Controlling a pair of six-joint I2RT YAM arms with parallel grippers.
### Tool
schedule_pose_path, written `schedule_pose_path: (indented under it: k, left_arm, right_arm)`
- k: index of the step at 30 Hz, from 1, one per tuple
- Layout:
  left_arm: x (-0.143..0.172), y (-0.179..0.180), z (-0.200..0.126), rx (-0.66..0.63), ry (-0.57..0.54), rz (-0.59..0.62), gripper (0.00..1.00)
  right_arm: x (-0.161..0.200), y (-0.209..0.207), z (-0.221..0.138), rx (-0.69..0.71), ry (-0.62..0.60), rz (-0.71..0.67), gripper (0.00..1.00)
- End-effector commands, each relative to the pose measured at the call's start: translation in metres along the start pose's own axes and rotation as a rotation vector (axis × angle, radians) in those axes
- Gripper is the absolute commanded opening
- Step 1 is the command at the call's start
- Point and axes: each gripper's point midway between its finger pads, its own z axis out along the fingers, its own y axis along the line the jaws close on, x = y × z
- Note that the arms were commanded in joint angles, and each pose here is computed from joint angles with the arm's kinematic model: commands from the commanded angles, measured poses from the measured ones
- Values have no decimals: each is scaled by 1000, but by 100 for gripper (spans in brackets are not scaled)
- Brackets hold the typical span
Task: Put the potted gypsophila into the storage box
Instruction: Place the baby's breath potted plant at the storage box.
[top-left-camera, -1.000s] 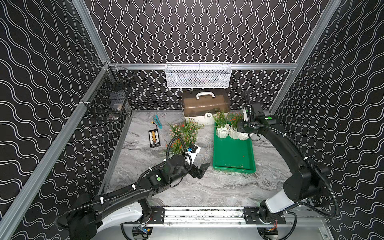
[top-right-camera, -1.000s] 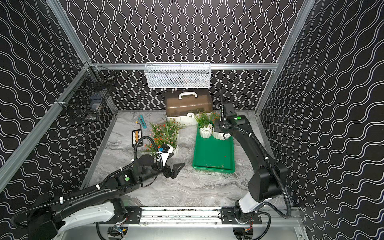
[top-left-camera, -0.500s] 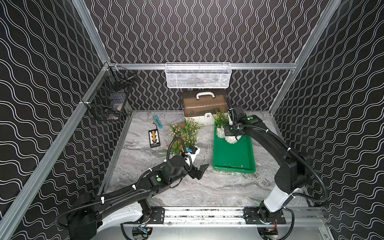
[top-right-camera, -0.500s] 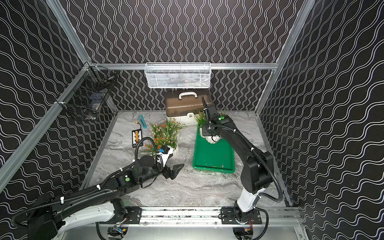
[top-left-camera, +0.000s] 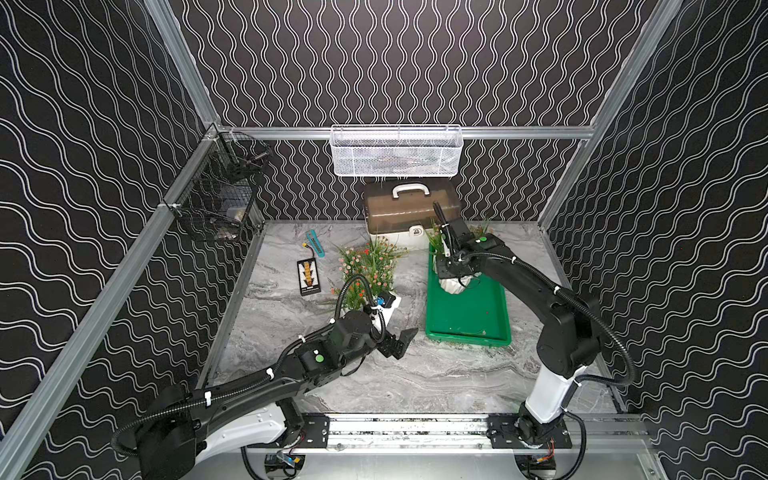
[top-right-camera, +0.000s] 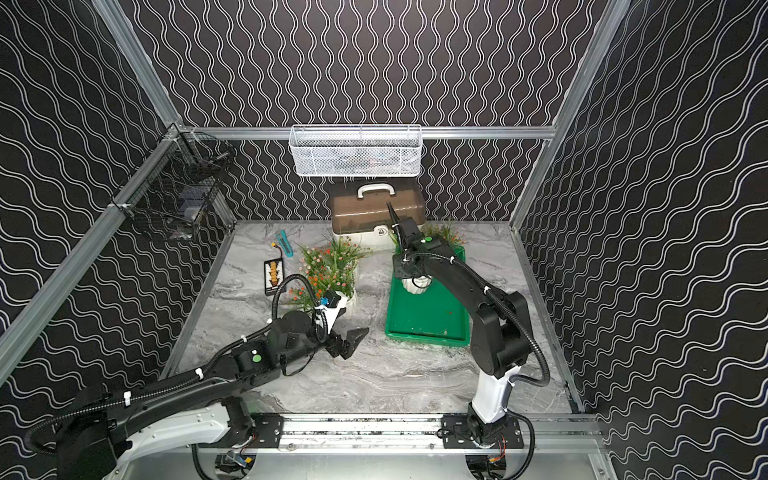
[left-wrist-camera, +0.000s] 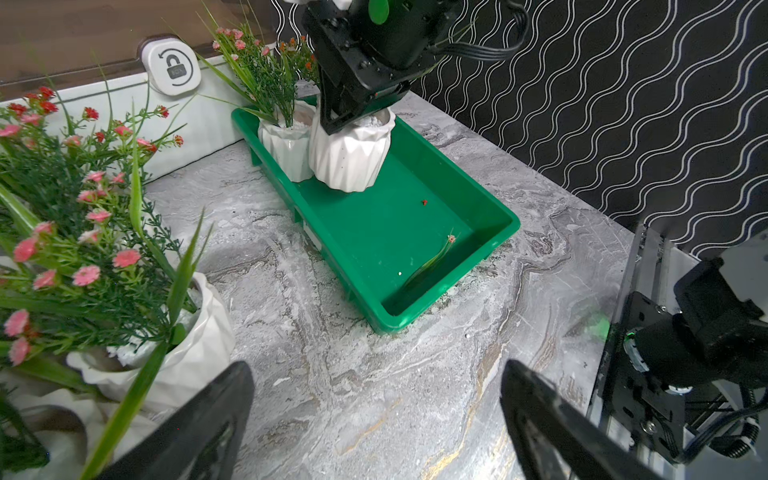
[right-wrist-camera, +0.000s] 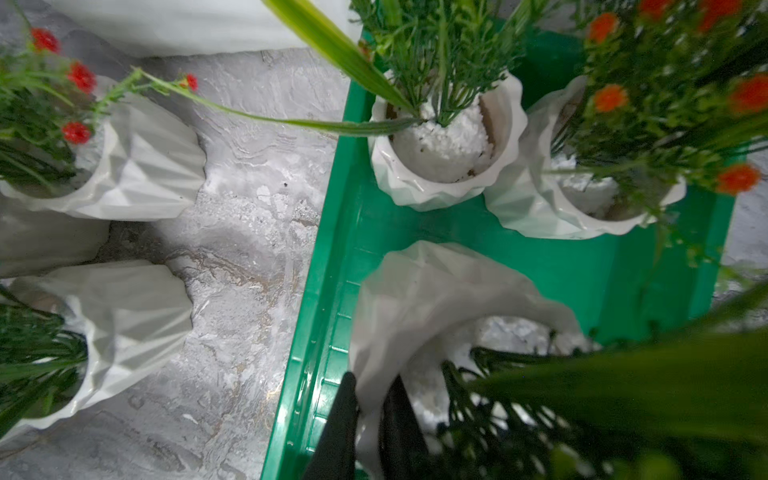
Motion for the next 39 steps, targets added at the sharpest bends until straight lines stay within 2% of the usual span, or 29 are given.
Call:
schedule_pose_path:
  k: [1, 16, 39]
  left_arm:
    - [-4, 1, 1, -6, -21, 4, 95]
    - [-4, 2, 2, -12, -18, 5, 95]
    - [-2, 2, 3, -14, -12, 8, 95]
  right_arm:
    - [-13, 4, 3, -6, -47, 7, 0]
    - [-10, 12, 33, -15, -9, 16, 0]
    - [-11, 20, 58, -27, 17, 21, 1]
